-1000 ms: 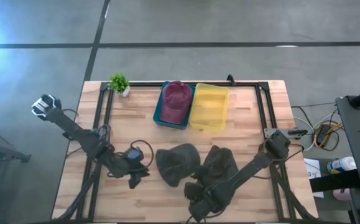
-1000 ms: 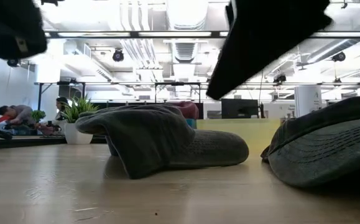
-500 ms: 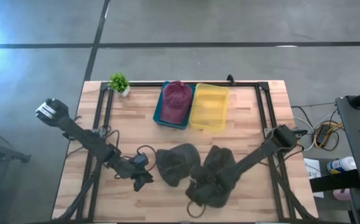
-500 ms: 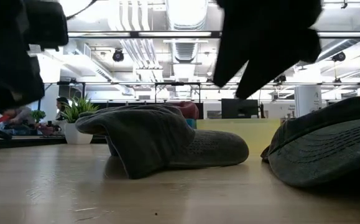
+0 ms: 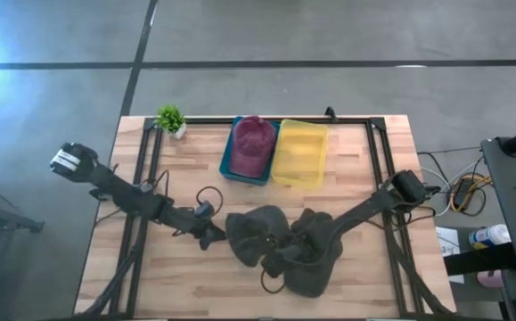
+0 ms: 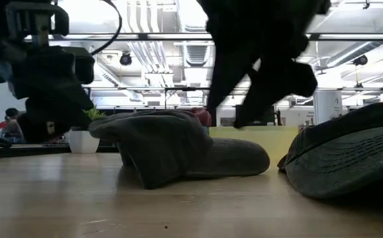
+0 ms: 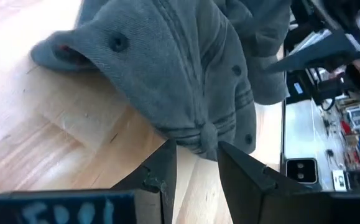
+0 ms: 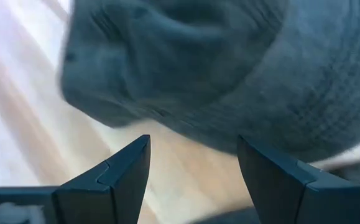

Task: Pick & Place hat
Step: Put the left black cap into the yellow bin

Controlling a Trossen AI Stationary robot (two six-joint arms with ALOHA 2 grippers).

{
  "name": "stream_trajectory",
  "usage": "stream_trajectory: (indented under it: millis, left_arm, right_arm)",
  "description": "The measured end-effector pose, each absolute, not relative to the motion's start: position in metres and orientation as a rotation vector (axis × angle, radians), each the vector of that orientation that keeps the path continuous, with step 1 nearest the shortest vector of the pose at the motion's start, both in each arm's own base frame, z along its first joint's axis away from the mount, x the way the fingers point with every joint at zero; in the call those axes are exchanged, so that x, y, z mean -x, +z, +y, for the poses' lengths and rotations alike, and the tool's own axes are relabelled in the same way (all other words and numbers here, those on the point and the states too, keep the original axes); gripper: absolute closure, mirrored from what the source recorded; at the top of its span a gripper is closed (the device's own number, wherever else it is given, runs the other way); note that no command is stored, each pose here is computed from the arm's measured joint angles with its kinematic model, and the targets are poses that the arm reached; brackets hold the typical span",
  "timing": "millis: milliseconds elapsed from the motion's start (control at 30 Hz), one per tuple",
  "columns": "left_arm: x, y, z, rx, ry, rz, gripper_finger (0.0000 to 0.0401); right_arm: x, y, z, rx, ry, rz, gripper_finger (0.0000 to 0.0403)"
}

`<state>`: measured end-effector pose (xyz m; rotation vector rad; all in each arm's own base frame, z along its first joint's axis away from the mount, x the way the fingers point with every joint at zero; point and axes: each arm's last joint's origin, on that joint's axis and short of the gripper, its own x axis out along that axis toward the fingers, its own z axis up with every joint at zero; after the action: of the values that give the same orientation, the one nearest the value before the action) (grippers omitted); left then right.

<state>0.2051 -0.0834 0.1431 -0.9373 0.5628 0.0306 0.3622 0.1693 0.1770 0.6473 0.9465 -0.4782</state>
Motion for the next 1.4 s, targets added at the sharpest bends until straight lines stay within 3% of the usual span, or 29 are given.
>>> stream_trajectory:
  millis: [233,900,1400]
  left_arm:
    - [-0.214,0.137,-0.084,0.934,-0.001,0.626,0.0291]
    - [-0.266,0.148,-0.075,1.008,-0.055,0.37,0.0291]
    - [-0.254,0.142,-0.069,1.005,0.051,0.532,0.0276]
  right_arm:
    - [-0.357,0.16,0.156,-0.647,-0.493,1.027,0.017]
    - [-0.363,0.159,0.151,-0.639,-0.431,1.021,0.017]
    - [-0.362,0.159,0.151,-0.626,-0.419,1.031,0.017]
